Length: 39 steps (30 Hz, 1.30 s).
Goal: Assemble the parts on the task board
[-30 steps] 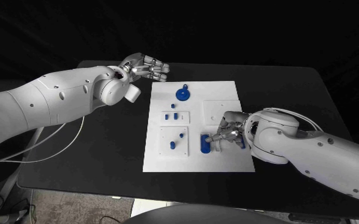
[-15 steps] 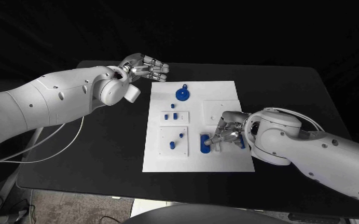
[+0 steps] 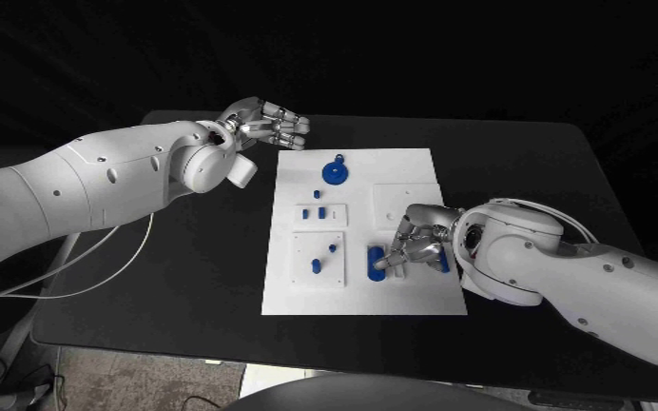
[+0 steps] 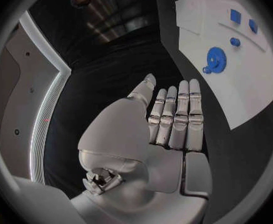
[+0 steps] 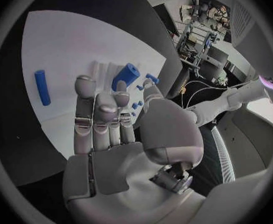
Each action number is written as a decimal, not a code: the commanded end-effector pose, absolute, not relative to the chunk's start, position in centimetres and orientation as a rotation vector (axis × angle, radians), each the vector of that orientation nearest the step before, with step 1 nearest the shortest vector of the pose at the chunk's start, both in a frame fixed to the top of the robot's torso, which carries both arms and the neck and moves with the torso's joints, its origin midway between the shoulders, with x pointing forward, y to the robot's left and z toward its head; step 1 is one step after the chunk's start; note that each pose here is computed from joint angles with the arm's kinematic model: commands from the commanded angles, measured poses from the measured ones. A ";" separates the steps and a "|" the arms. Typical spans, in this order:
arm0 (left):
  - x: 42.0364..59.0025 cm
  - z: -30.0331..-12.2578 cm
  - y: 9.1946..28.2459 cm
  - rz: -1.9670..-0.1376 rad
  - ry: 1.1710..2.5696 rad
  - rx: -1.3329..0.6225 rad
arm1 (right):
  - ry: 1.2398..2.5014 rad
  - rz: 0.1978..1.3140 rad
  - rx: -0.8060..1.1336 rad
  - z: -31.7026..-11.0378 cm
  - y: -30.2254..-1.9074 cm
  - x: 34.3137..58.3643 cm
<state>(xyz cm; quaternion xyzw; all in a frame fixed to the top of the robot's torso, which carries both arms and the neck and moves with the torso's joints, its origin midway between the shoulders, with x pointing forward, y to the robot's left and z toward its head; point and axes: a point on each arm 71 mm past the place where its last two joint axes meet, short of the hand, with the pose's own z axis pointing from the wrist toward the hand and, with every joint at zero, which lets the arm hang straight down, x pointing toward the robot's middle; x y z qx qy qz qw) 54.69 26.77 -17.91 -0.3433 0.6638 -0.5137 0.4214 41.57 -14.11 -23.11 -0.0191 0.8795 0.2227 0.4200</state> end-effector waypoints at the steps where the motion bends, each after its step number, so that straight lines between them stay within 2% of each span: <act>1: 54.6 -17.9 26.6 -1.307 1.672 -0.854 | 2.233 0.577 -0.076 -23.4 -14.0 41.4; 13: 54.6 -17.9 26.5 -1.308 1.676 -0.854 | 2.226 0.507 -0.103 -23.7 -13.7 41.8; 25: 54.6 -17.9 26.5 -1.309 1.677 -0.854 | 2.223 0.493 -0.114 -24.1 -13.3 41.7; 39: 54.6 -18.0 26.6 -1.308 1.680 -0.855 | 2.165 0.449 -0.069 -24.3 -13.6 42.3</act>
